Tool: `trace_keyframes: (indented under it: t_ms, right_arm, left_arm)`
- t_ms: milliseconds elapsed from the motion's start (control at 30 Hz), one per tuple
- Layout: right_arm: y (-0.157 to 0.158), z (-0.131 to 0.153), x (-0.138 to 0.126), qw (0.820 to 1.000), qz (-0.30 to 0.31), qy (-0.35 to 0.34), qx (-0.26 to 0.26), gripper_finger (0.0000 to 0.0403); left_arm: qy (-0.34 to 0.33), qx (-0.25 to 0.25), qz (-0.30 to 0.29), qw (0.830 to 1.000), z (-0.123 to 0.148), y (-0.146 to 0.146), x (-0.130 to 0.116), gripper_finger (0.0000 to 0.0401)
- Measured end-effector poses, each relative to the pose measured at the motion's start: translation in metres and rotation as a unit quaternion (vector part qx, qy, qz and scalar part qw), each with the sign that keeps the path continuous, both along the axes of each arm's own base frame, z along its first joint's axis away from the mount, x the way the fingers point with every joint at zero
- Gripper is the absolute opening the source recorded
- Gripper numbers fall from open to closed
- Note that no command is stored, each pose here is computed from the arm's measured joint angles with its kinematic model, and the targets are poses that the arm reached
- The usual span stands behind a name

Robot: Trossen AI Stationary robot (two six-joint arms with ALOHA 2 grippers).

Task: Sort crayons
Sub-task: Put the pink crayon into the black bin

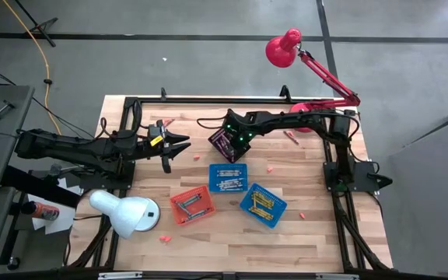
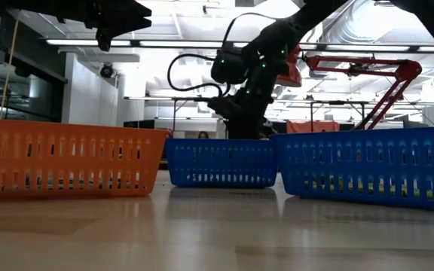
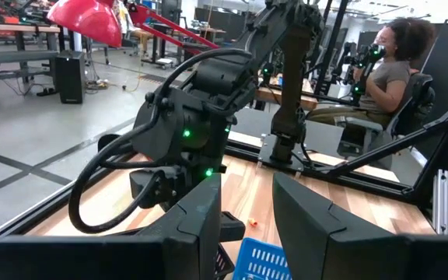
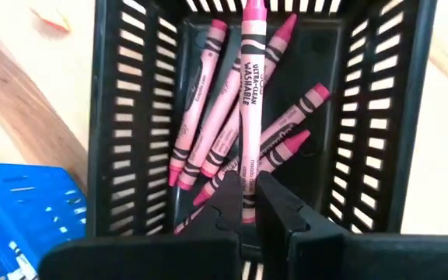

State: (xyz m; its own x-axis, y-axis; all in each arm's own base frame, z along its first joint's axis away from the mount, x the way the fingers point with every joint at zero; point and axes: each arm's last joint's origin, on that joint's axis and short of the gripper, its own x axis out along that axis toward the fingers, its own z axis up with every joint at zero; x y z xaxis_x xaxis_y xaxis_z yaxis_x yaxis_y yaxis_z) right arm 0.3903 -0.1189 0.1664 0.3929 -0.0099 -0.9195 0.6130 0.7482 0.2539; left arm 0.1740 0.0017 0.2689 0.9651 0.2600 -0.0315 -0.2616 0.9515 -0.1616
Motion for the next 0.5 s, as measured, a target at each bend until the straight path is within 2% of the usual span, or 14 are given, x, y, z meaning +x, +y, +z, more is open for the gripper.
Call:
trace_keyframes:
  t_ms: [133,267,500]
  right_arm:
    - [-0.005,-0.003,0.0,1.0,-0.01,0.001,0.004,0.0004]
    - [-0.01,-0.012,0.0,0.999,-0.018,0.004,0.029,0.0004]
    - [-0.009,-0.015,0.0,0.999,-0.019,0.008,0.034,0.0004]
  left_arm:
    - [0.0,0.0,0.0,1.0,0.0,0.0,0.0,0.0104]
    - [0.0,0.0,0.0,1.0,0.0,0.0,0.0,0.0104]
    - [0.0,0.0,0.0,1.0,0.0,0.0,0.0,0.0104]
